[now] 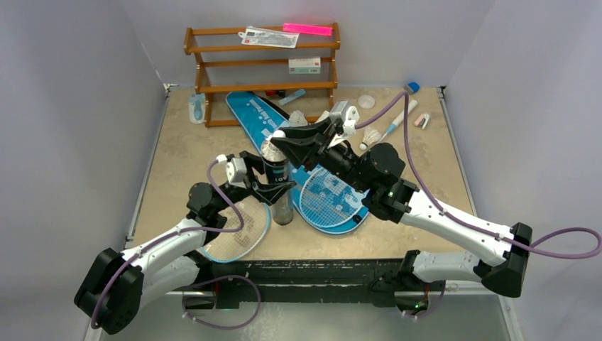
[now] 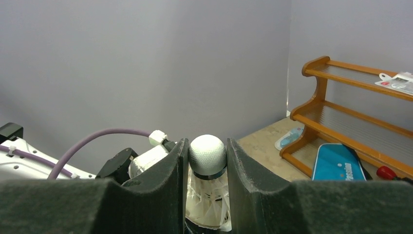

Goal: Pack up the badminton gear
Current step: Place the shuttlecock at the shuttle tube.

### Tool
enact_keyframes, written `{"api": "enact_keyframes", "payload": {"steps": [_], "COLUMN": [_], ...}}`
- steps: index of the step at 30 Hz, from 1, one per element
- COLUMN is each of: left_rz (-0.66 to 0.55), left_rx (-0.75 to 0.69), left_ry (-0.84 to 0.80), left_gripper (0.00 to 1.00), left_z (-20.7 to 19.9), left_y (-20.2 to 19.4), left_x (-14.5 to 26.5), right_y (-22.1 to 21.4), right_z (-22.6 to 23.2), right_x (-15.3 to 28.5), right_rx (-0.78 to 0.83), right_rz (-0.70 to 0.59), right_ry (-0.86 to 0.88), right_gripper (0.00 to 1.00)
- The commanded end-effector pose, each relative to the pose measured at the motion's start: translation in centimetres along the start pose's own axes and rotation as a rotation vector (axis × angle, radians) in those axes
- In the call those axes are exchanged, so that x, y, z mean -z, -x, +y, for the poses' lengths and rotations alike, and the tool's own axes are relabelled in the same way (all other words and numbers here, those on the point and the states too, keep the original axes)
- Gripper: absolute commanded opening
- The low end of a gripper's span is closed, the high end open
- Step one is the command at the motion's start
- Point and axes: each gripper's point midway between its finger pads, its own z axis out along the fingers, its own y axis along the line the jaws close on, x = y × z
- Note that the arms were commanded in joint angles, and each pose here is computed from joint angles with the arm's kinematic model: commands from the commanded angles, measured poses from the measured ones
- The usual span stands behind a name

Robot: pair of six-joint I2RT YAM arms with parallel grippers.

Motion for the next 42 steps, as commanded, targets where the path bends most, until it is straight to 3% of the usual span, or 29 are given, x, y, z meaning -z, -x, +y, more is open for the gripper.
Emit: {"api": "enact_keyframes", "payload": {"steps": [1,4,10,14,26,33,42], "left_rz": [0.089,0.089,0.09,0.089,0.007,-0.003,0.023], "left_rx": [0.083,0.084,0.082,0.084,0.129,0.081,0.001], "left_ry": [0.011,0.011,0.009,0.012,0.21,0.237,0.276], "left_gripper": [0.46,0.45,0.45,0.46,0.45,0.47,0.49], "left_z": [0.1,0.1,0.0,0.1,2.1,0.6,-1.3], "left_y": [-2.2,-2.2,-2.2,-2.1,-1.3,-1.9,-3.1], "left_x": [0.1,0.1,0.2,0.2,0.7,-0.3,-1.6], "right_y": [0.1,1.0,2.9,3.7,1.5,-2.6,-5.4], "right_z": [0.9,1.0,1.0,0.9,-0.6,-1.3,-1.6], "right_x": [0.5,0.6,0.6,0.7,4.2,5.8,7.4], "right_rx": [-0.027,-0.013,0.01,0.014,0.029,0.061,0.015], "right_rz": [0.034,0.012,-0.012,-0.013,0.092,0.211,0.246], "right_ry": [0.022,0.027,0.018,0.004,-0.08,-0.089,-0.098], "right_gripper": [0.24,0.54,0.84,0.98,0.99,0.99,0.99]}}
